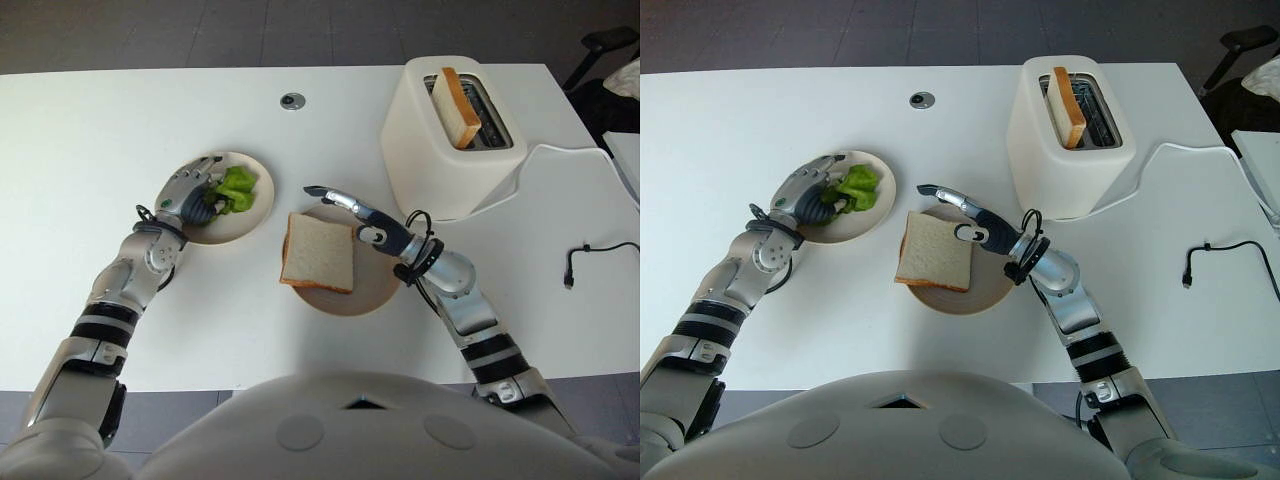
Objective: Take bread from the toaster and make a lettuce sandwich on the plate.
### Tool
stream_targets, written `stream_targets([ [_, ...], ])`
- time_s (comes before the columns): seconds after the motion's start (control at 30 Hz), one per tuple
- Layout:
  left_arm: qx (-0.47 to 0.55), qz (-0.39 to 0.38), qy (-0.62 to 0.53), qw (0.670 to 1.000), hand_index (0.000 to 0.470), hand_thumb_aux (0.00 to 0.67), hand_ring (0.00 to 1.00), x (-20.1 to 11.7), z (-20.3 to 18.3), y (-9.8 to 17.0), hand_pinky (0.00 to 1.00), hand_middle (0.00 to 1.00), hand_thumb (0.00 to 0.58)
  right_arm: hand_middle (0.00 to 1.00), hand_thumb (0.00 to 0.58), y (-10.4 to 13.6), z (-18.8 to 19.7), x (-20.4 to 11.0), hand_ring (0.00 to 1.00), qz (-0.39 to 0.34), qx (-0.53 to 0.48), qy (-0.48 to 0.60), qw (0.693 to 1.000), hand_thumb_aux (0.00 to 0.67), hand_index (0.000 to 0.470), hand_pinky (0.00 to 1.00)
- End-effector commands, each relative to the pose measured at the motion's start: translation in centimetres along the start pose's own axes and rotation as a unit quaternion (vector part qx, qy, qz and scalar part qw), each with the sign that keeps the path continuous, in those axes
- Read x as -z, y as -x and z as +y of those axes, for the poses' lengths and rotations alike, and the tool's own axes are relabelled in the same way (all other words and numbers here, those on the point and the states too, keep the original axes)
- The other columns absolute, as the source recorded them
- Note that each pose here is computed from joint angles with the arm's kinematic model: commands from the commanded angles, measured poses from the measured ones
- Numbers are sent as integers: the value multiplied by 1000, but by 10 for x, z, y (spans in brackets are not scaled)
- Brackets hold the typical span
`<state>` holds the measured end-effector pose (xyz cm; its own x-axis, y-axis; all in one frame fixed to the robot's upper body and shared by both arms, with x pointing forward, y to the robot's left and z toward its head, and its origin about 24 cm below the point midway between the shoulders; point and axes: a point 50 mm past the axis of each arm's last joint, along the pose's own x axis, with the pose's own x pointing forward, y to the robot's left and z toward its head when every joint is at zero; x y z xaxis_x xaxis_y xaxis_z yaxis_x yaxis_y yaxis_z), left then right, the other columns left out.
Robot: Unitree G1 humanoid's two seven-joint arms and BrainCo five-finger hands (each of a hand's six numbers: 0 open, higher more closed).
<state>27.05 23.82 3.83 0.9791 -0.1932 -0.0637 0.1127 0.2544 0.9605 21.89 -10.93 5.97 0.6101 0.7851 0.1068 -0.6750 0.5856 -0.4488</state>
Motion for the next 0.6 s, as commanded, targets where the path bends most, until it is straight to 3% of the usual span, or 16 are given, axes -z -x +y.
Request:
stream_targets([
  [0.03,-29,-15,28,999,470,670,0,-4,8,-3,0,0,580,0,0,2,-3,-6,0,-20,7,-7,1000,0,0,0],
  [0.2,-64,-85,127,986,470,670,0,-26,21,1,0,0,580,0,0,4,-11,-12,0,-37,26,-9,999,0,0,0],
  [0.37,-46,-249,232,939,470,670,0,-68,33,21,0,0,580,0,0,9,-24,-27,0,-67,52,-6,996,0,0,0],
  [0.6,69,-300,166,937,470,670,0,-95,-7,28,0,0,580,0,0,26,-43,-58,0,-119,79,-1,990,0,0,0],
])
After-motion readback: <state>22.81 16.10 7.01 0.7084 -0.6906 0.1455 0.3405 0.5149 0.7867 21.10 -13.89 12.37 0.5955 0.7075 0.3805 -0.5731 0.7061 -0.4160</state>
